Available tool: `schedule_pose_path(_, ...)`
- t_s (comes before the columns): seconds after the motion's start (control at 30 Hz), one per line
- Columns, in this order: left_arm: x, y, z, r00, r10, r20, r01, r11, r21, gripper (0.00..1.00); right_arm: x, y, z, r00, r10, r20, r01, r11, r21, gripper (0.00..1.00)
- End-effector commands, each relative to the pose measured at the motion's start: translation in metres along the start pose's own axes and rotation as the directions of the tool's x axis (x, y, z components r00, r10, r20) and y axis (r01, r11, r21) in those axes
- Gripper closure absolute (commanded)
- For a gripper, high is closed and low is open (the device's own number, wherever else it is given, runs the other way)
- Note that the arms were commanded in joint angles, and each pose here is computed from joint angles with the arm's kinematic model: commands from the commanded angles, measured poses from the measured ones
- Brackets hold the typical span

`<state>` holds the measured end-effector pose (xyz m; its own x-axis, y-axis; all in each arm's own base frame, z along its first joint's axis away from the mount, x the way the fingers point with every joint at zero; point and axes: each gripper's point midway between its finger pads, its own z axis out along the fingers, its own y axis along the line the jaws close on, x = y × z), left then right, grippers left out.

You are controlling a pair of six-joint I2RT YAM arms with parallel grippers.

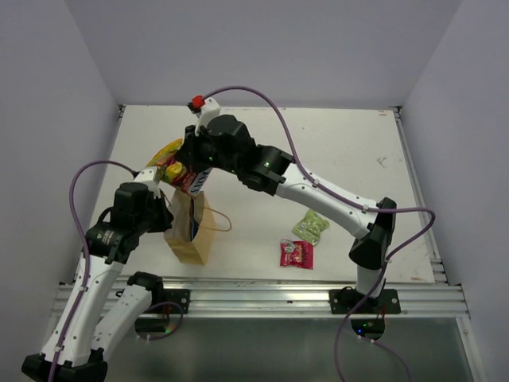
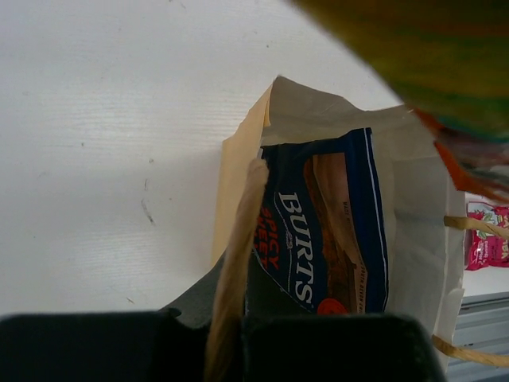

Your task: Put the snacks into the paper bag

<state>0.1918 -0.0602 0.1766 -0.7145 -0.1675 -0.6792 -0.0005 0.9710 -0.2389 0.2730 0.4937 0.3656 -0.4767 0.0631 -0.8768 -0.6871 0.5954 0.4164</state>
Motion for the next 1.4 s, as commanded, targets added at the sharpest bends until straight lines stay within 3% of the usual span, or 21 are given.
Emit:
schedule_pose_path(0.0,-0.006,-0.008,-0.002,0.999,0.024,0.023,-0.025,0.999,0.044,1.0,-0.013,0.035,-0.011,0.997,0.062,0.052,-0.057,0.993,-0.099,1.0)
schedule_pose_path(0.2,-0.007,-0.008,-0.003,0.999,0.025,0.032,-0.026,0.999,0.046,1.0,0.028,0.053,-0.002,0.993,0.116,-0.028,-0.119,0.983,-0.142,1.0)
schedule_pose_path(0.73,-0.005,-0.008,-0.006,0.999,0.025,0.044,-0.027,0.998,0.052,1.0,0.124,0.087,0.017,0.965,0.067,-0.254,-0.117,0.975,-0.187,1.0)
schedule_pose_path(0.87,-0.005,-0.008,-0.007,0.999,0.026,0.047,-0.029,0.998,0.053,1.0,0.15,0.083,0.017,0.947,0.043,-0.319,-0.099,0.982,-0.161,1.0)
schedule_pose_path(1.1,-0.006,-0.008,-0.008,0.998,0.026,0.055,-0.029,0.998,0.054,1.0,0.152,0.06,-0.004,0.932,-0.028,-0.361,0.01,0.999,-0.051,1.0)
schedule_pose_path(1.37,-0.007,-0.007,-0.009,0.998,0.028,0.061,-0.031,0.998,0.049,1.0,0.174,0.03,-0.046,0.86,-0.069,-0.505,0.104,0.994,0.042,1.0)
